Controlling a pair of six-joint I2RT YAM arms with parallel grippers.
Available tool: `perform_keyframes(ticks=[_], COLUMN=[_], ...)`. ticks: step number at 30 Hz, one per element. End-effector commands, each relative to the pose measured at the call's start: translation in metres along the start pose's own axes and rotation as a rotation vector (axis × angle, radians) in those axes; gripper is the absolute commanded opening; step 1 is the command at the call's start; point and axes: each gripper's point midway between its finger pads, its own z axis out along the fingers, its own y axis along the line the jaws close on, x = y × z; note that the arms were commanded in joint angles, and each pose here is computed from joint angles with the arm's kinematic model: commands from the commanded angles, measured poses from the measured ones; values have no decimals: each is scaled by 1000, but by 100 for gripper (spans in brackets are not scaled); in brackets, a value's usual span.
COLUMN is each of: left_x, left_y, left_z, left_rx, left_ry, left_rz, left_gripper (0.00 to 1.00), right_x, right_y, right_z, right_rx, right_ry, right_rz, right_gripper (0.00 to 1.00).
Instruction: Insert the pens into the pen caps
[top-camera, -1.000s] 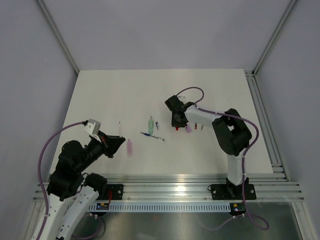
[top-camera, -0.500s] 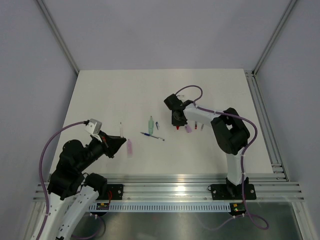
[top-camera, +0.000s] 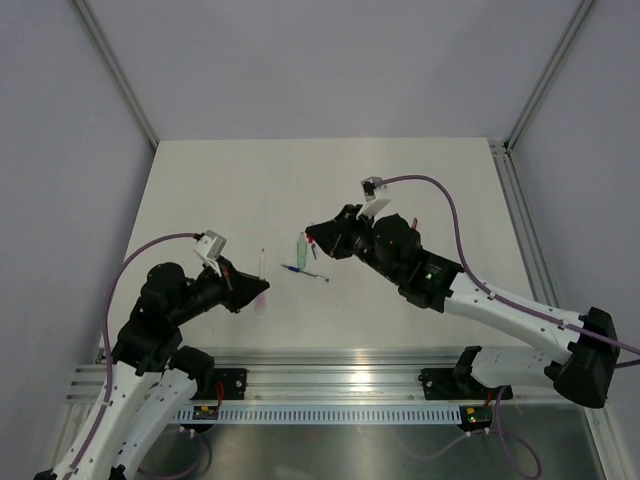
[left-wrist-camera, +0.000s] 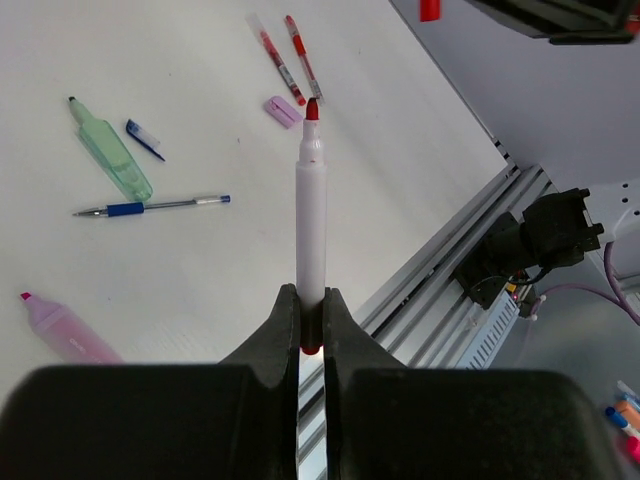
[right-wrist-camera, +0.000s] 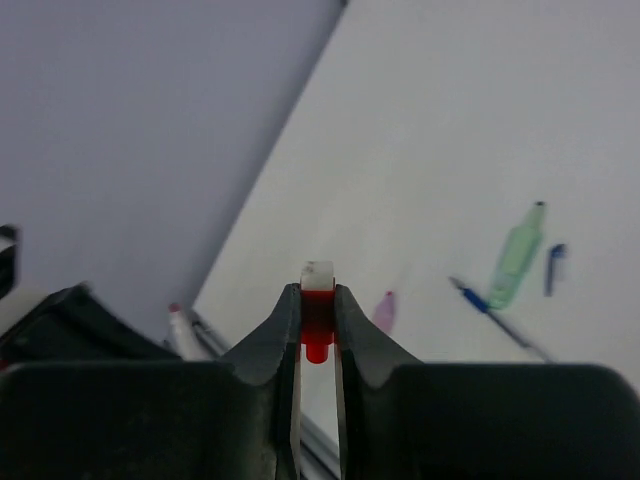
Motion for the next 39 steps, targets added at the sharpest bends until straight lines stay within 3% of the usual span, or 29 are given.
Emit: perform_keyframes(ticks=[1, 7, 13, 39], left_x=[-7, -4, -3, -3], left_y=[-13, -12, -10, -11], left_z=[0, 2, 3, 3], left_rx=[75, 74, 68, 74], left_ry=[-28, -17, -16, -13], left_rz=[24, 15, 9, 6], left_gripper=[0, 0, 0, 0], right_x=[6, 0, 2, 23], right_y=[51, 97, 109, 107], right_z=[1, 0, 9, 34], right_rx=[-202, -308, -317, -260], right_ry=[-78, -153, -155, -106], right_rz=[129, 164, 180, 161], right_gripper=[0, 0, 0, 0])
